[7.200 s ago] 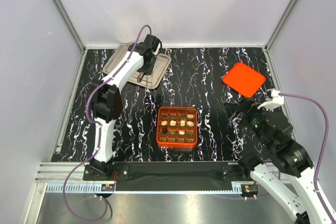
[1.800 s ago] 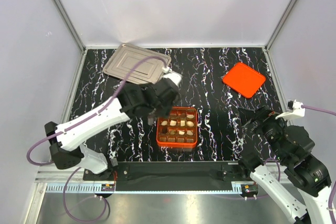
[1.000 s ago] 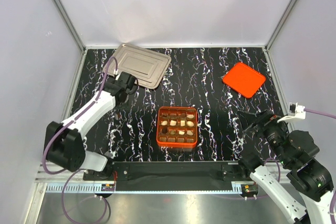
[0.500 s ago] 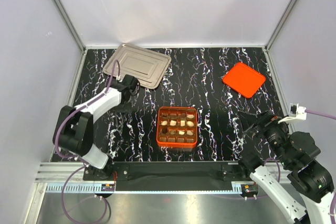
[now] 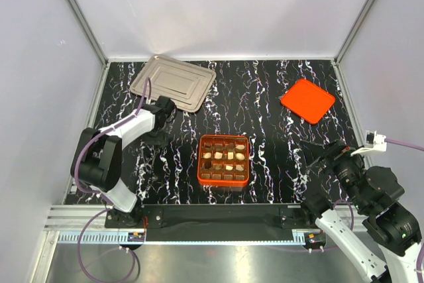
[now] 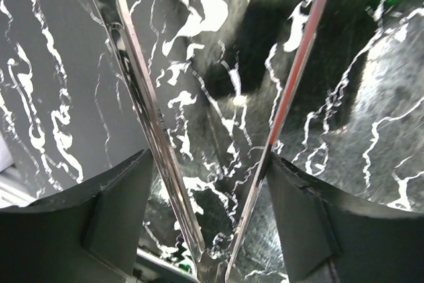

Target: Pack the chocolate

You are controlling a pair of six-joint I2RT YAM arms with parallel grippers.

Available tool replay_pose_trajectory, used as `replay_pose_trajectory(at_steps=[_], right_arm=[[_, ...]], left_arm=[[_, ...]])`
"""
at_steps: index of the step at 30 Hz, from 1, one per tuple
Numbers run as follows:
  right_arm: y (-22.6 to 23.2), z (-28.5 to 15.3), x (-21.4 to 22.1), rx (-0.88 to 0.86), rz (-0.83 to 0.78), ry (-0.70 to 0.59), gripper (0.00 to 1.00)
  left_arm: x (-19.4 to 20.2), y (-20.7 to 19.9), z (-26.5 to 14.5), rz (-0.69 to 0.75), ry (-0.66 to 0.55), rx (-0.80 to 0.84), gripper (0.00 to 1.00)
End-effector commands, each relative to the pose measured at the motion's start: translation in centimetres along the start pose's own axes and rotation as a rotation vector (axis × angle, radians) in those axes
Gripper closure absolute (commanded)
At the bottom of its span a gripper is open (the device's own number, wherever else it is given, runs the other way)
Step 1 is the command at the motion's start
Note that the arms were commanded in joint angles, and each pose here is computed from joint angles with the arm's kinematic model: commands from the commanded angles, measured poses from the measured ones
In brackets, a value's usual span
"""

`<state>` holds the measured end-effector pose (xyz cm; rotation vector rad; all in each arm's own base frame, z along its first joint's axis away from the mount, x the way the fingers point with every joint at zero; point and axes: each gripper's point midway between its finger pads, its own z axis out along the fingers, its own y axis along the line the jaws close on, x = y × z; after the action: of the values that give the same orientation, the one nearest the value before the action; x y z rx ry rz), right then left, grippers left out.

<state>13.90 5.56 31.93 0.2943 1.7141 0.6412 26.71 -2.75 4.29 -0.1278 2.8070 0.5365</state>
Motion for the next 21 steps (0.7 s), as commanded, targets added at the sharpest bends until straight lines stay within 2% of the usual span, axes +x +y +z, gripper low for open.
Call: replay_pose_trajectory(at_steps=[1,7,10,12,14,19,21], right_arm=[[0.4,0.0,-0.5,-0.007,-0.017,0.002,0.0],[0.8,0.3,-0.8,0.001,-0.01,0.011,0.0],[1.3,0.8,-0.8,-0.003,-0.003,0.027,0.0],[1.4,1.3,-0.4,0.003,0.009,0.047,0.0],[1.1,2.6,0.1,0.055,0.002,0.085,0.0],[0.7,6.6,1.2,0.186,-0.053,0.184,0.0],[0.5,8.6,0.9,0.247,-0.093,0.195,0.03]], left_arm=[[-1.8,1.1,-1.6,-0.043,-0.051,-0.028,0.24],[-2.9,1.8,-3.9,-0.063,-0.079,-0.013,0.17],[-4.0,2.2,-5.7,-0.082,-0.111,0.008,0.06],[-5.2,1.8,-8.0,-0.099,-0.157,0.086,0.01],[-6.3,0.4,-10.4,-0.093,-0.203,0.221,0.01],[-8.6,-0.9,-17.7,-0.102,-0.414,0.507,0.01],[-8.5,-2.7,-19.5,-0.065,-0.44,0.653,0.01]])
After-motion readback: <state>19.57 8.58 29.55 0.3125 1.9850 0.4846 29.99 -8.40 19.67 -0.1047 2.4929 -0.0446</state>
